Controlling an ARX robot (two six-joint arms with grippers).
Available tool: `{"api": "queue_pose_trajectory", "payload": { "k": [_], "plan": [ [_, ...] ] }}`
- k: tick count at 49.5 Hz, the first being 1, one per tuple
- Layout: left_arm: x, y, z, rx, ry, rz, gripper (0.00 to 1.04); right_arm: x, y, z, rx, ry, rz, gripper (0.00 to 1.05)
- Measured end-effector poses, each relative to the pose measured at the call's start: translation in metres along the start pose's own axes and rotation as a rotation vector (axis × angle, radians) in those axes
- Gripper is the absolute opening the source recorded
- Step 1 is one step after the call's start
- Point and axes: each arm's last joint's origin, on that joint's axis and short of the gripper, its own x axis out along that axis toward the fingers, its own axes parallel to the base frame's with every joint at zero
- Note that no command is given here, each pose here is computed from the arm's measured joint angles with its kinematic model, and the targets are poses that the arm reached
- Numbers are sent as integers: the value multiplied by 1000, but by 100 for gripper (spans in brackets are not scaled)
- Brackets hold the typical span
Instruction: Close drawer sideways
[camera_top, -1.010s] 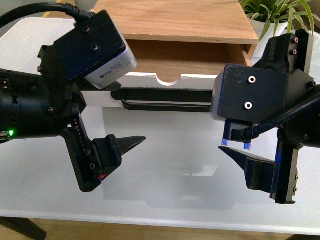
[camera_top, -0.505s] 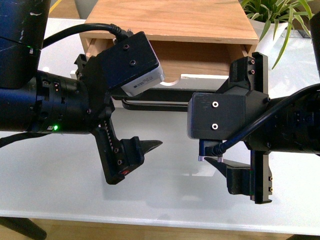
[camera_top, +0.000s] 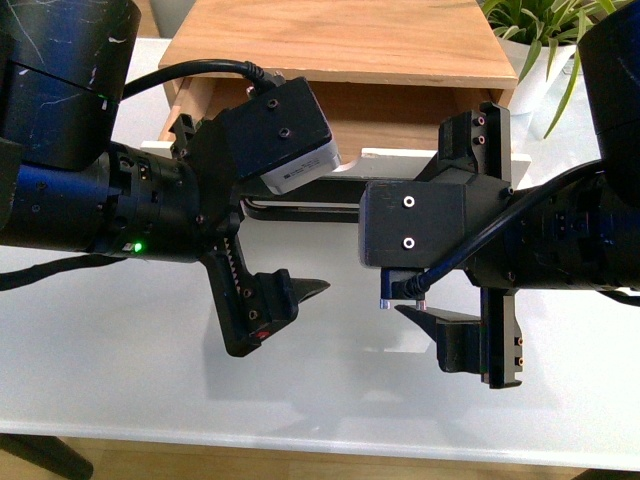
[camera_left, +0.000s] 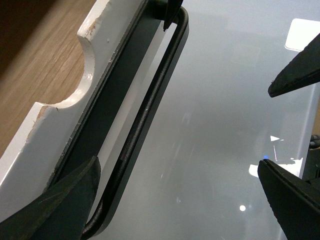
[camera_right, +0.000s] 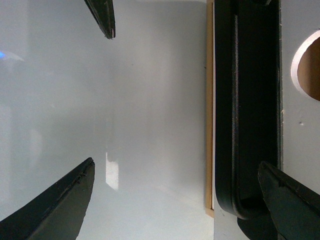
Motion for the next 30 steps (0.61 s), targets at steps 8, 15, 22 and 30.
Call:
{"api": "queue_pose_trajectory", "payload": {
  "k": [8, 15, 22, 30],
  "plan": [
    [5, 3, -2, -5, 8, -4, 96, 4, 0, -1, 2, 2, 9, 96],
    [7, 4, -3, -10, 15, -9, 96, 9, 1, -3, 4, 7, 20, 96],
    [11, 7, -4, -10, 26, -10, 96, 12, 1, -5, 6, 11, 27, 96],
    [13, 9, -3, -8, 33, -15, 96, 16, -2, -6, 6, 14, 28, 96]
  ]
}}
